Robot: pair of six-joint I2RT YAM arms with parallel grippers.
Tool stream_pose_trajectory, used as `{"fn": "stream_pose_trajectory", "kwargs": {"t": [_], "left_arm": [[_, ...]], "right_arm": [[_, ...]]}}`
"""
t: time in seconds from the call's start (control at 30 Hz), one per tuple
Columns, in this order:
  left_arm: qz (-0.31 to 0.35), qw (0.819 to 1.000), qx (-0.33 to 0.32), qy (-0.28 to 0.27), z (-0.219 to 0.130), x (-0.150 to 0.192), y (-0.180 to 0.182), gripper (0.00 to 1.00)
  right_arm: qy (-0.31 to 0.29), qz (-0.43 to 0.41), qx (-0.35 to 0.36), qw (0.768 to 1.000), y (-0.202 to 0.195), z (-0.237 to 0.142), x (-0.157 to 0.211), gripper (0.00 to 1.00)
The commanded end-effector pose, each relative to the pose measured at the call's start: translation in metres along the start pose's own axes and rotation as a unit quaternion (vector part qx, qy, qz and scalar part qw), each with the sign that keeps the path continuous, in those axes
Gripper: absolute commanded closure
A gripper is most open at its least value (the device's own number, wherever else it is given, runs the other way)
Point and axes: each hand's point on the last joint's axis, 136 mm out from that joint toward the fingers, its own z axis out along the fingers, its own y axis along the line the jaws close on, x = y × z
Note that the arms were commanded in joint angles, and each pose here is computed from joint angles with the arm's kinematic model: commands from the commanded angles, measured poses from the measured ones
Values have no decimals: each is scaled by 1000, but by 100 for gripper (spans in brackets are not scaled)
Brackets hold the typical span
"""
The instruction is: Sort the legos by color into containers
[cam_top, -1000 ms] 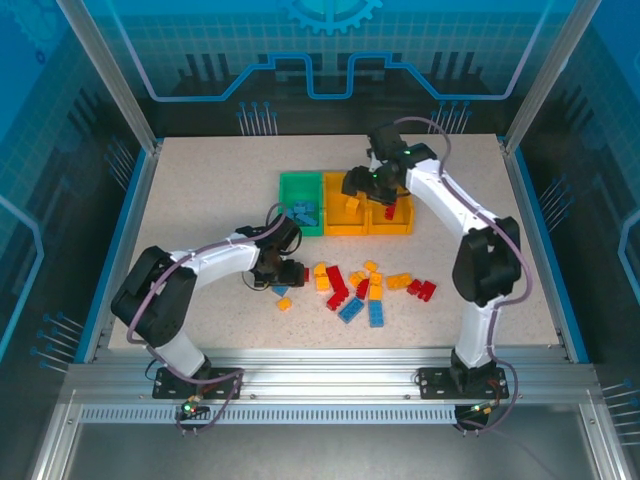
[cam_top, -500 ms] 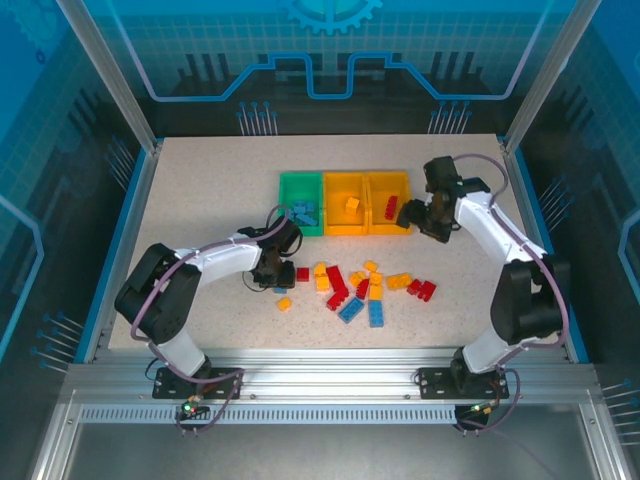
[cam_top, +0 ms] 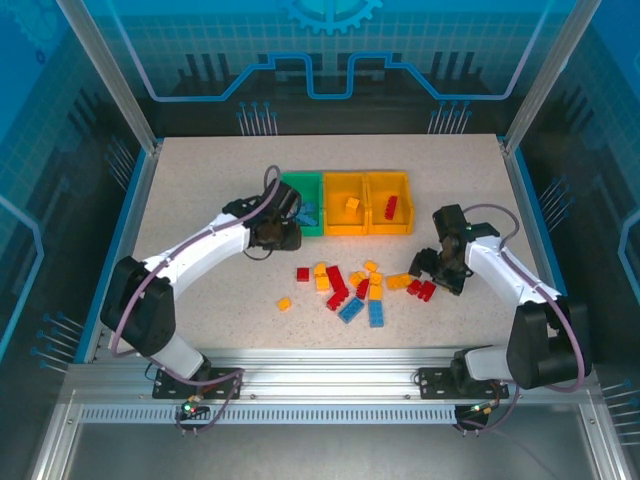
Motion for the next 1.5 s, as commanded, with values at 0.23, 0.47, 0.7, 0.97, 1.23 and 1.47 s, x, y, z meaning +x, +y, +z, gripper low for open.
{"fn": "stream_pose_trajectory", "kwargs": {"t": [0.23, 0.47, 0.7, 0.97, 1.23, 1.47], "left_arm": [[8, 999, 21, -24, 15, -79, -8, 67], [-5, 1000, 24, -18, 36, -96, -5, 66], [-15, 999, 31, -10, 44, -95, -7, 65], [-16, 999, 29, -10, 45, -95, -6, 64], [-18, 999, 27, -4, 48, -91, -5, 63], [-17, 999, 27, -5, 47, -91, -5, 63]], "right_arm": [[20, 45, -8, 999, -4, 21, 8, 32], [34, 41, 14, 998, -9, 39, 7, 44], [36, 46, 29, 998, -21, 44, 8, 53], [39, 56, 28, 997, -30, 46, 6, 40], [23, 82, 20, 996, -43, 37, 7, 28], [34, 86, 18, 996, -44, 45, 13, 28]]}}
